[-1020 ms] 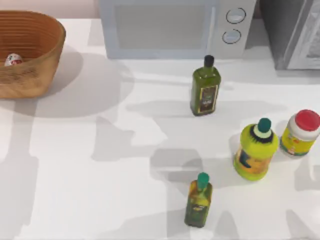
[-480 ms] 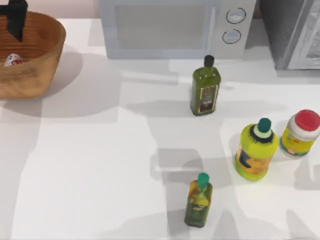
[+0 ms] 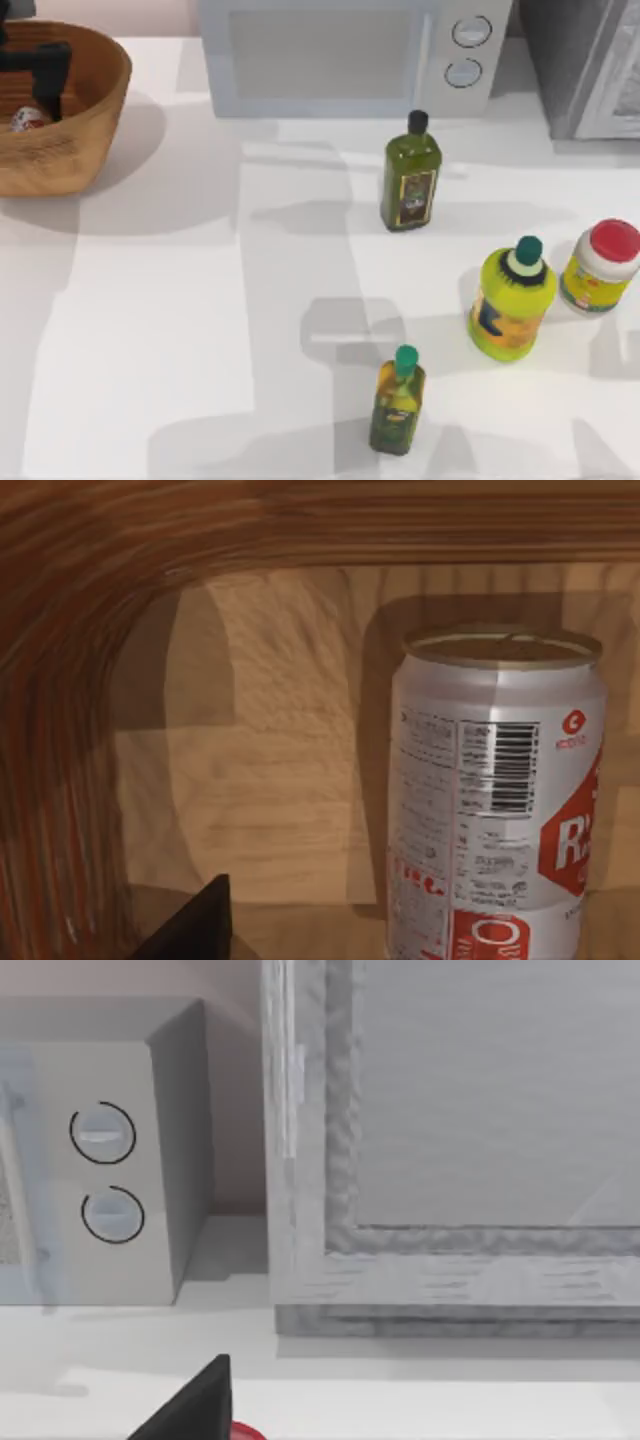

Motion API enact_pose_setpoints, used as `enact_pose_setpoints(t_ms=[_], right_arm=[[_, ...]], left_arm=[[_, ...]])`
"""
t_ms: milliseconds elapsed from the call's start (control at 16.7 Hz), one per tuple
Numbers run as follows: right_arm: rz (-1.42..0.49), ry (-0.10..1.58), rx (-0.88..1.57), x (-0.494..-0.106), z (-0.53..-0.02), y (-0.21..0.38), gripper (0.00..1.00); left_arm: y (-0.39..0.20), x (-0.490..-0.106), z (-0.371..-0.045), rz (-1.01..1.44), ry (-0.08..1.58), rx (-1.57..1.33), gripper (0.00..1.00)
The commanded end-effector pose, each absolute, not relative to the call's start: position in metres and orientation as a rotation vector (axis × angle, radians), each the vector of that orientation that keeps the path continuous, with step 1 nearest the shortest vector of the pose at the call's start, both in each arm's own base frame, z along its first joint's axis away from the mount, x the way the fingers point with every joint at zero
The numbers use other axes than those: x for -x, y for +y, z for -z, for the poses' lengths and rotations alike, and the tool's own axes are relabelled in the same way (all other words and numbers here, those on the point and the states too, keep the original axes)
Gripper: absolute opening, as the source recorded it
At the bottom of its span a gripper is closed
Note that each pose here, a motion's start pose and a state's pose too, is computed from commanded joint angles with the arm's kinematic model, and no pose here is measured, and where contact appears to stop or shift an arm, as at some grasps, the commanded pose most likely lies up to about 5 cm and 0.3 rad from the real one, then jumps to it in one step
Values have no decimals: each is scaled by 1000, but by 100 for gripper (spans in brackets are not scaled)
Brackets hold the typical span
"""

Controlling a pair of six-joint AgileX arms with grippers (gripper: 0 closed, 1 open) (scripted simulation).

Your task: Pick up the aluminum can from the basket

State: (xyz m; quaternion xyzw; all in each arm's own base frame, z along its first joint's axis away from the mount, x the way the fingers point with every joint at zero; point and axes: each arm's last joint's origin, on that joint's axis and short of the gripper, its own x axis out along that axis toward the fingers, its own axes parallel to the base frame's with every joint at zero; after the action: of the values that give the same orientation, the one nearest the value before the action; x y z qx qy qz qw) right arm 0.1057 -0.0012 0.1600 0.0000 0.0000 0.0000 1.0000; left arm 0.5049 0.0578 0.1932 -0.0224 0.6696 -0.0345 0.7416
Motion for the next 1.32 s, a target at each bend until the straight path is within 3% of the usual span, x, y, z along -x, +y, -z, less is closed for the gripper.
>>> enact_pose_setpoints(t_ms=[300,780,1020,1320], right_arm=[[0,0,0,-106,-160,-1,100],[0,0,0,-106,-160,-1,100],[0,0,0,-106,-160,-1,100],[0,0,0,-106,-160,-1,100]], left_arm=[[55,-506,-188,78,1469,47,100],[53,-511,-136,76,1468,49,100],[53,-511,-134,76,1468,49,100],[53,-511,-134,76,1468,49,62]])
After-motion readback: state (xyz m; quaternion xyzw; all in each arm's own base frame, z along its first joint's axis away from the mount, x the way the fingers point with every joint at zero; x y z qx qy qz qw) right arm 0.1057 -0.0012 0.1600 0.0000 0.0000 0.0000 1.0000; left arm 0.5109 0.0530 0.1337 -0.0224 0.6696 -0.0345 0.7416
